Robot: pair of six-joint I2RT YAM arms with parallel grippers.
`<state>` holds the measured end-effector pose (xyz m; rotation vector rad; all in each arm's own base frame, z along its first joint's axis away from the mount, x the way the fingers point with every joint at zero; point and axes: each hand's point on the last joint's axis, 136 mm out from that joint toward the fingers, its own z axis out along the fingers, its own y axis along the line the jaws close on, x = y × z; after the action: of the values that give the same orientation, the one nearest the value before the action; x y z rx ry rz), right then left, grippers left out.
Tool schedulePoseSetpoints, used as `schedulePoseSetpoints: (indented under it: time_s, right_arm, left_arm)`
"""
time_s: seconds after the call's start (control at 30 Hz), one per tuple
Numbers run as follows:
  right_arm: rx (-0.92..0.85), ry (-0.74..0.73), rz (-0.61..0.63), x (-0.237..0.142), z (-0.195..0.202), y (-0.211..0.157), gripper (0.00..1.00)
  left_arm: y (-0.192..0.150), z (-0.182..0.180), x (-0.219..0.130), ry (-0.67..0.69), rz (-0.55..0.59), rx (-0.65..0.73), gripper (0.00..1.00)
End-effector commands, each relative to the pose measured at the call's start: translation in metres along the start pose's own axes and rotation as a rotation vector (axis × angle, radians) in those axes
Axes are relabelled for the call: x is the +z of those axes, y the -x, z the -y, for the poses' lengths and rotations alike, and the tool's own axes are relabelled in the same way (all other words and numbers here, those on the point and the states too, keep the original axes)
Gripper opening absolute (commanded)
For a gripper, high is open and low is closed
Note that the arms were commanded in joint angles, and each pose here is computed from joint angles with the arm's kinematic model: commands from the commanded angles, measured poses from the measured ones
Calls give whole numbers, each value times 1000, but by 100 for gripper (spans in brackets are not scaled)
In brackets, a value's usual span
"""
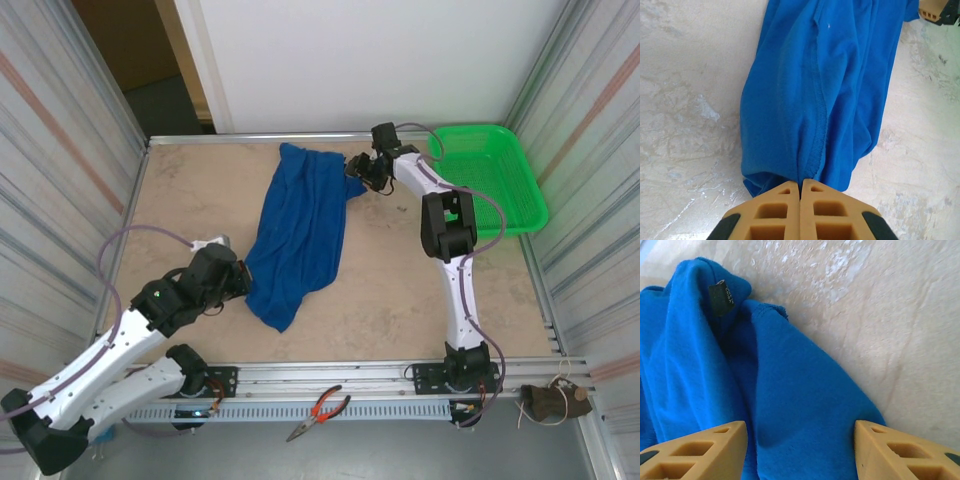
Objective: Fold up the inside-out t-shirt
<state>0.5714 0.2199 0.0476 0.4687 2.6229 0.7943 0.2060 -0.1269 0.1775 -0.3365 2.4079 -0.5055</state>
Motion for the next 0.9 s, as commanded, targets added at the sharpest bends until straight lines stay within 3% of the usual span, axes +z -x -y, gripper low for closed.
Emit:
schedulePoseSetpoints:
  time_s: [0.0, 0.03, 0.1, 0.13, 0.2, 0.3, 0.47, 0.63, 0.73, 0.77, 0.8, 0.83, 0.87]
  right_arm:
    - [33, 69, -38, 6, -14, -5, 50]
    - [36, 72, -47, 9, -14, -7, 42]
    - [41, 92, -62, 9, -16, -8, 6]
    - [45, 98, -61, 5, -17, -6, 0]
    - [39, 127, -33, -16, -26, 5, 0]
    - [4, 192, 89, -81, -52, 38, 0]
    - [-68, 313, 339, -235, -98, 79, 0]
    - [-122, 396, 530, -356, -124, 78, 0]
    - [-152, 424, 548, -385, -133, 65, 0]
    - [-156, 427, 541, -387, -134, 60, 0]
    - [-160, 425, 531, -385, -134, 56, 0]
    - [-161, 420, 524, -383, -133, 50, 0]
    - [-161, 411, 517, -379, -130, 45, 0]
  left_arm:
    - [12, 7, -3, -26, 36, -19, 0]
    - [13, 7, -3, -27, 38, -19, 0]
    - [18, 7, -4, -26, 49, -26, 0]
    - [21, 7, -4, -30, 54, -28, 0]
    - [33, 7, -6, -37, 74, -41, 0]
    - [59, 5, -10, -53, 119, -64, 0]
    - [115, -2, -21, -75, 196, -115, 0]
    - [159, -6, -30, -88, 258, -135, 0]
    - [180, -5, -23, -101, 268, -144, 0]
    - [187, -6, -18, -103, 265, -150, 5]
    - [194, -6, -13, -105, 263, -151, 16]
    - [201, -6, -6, -107, 254, -152, 34]
    - [209, -6, 1, -113, 244, -149, 46]
